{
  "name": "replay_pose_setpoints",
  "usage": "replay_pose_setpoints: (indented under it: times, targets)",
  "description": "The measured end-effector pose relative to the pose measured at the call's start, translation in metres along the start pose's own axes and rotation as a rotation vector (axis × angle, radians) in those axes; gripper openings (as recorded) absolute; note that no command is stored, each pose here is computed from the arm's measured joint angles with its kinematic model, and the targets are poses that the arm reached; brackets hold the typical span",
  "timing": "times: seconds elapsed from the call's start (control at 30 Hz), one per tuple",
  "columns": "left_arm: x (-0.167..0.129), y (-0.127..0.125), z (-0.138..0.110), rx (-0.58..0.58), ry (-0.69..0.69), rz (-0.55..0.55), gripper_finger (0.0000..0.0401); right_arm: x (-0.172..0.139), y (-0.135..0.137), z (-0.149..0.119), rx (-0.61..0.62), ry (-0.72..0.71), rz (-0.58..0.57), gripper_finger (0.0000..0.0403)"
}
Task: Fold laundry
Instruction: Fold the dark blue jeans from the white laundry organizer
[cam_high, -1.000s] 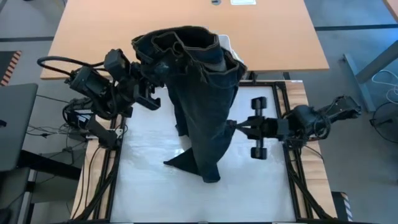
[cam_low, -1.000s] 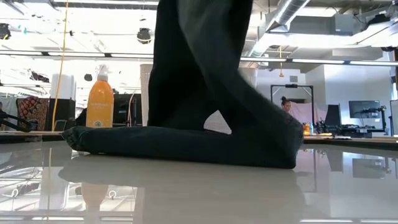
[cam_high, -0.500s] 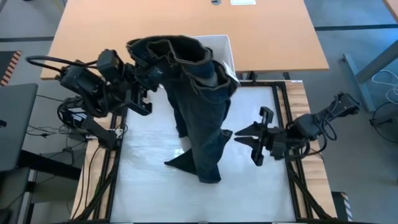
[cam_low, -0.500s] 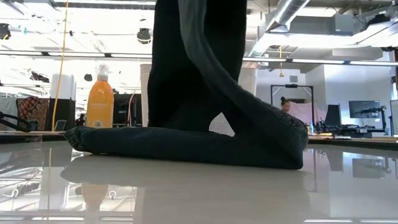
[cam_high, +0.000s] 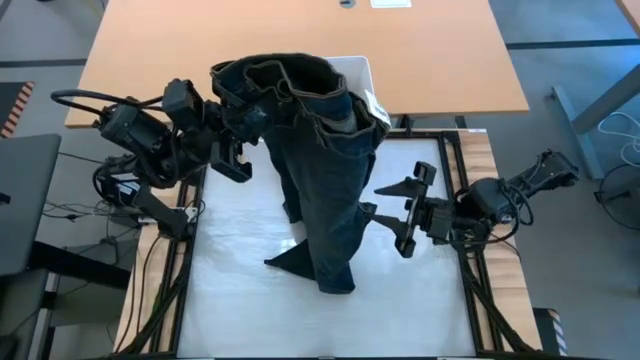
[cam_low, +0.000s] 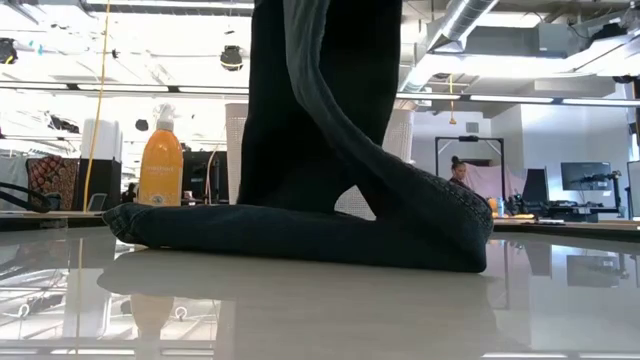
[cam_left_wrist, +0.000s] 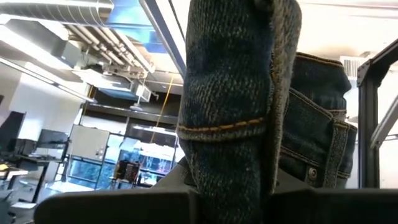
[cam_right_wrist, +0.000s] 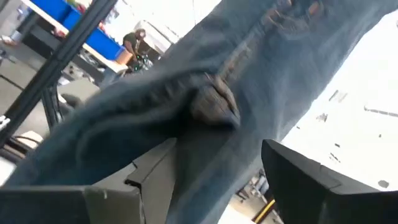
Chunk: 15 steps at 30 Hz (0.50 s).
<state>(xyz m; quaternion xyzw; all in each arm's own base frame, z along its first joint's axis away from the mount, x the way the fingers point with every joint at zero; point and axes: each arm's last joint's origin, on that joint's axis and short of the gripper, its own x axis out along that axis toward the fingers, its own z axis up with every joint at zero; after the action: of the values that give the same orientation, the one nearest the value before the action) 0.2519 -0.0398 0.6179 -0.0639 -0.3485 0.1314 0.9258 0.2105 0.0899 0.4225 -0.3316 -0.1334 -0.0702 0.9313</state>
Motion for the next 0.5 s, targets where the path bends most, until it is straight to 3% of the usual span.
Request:
replay_pose_setpoints:
  times: [0.27, 0.37, 0.5]
  targets:
    - [0.004, 0.004, -0.007, -0.011, 0.020, 0.015, 0.0029, 0.016, -0.002, 0.002, 0.034, -0.102, -0.047, 0.0242]
    - [0.005, 0.003, -0.010, -0.011, 0.019, 0.014, 0.0029, 0.012, -0.008, 0.013, 0.055, -0.124, -0.061, 0.0178]
    - [0.005, 0.003, -0.008, -0.010, 0.012, 0.010, 0.0029, -0.002, -0.025, 0.029, 0.077, -0.174, -0.083, 0.0044]
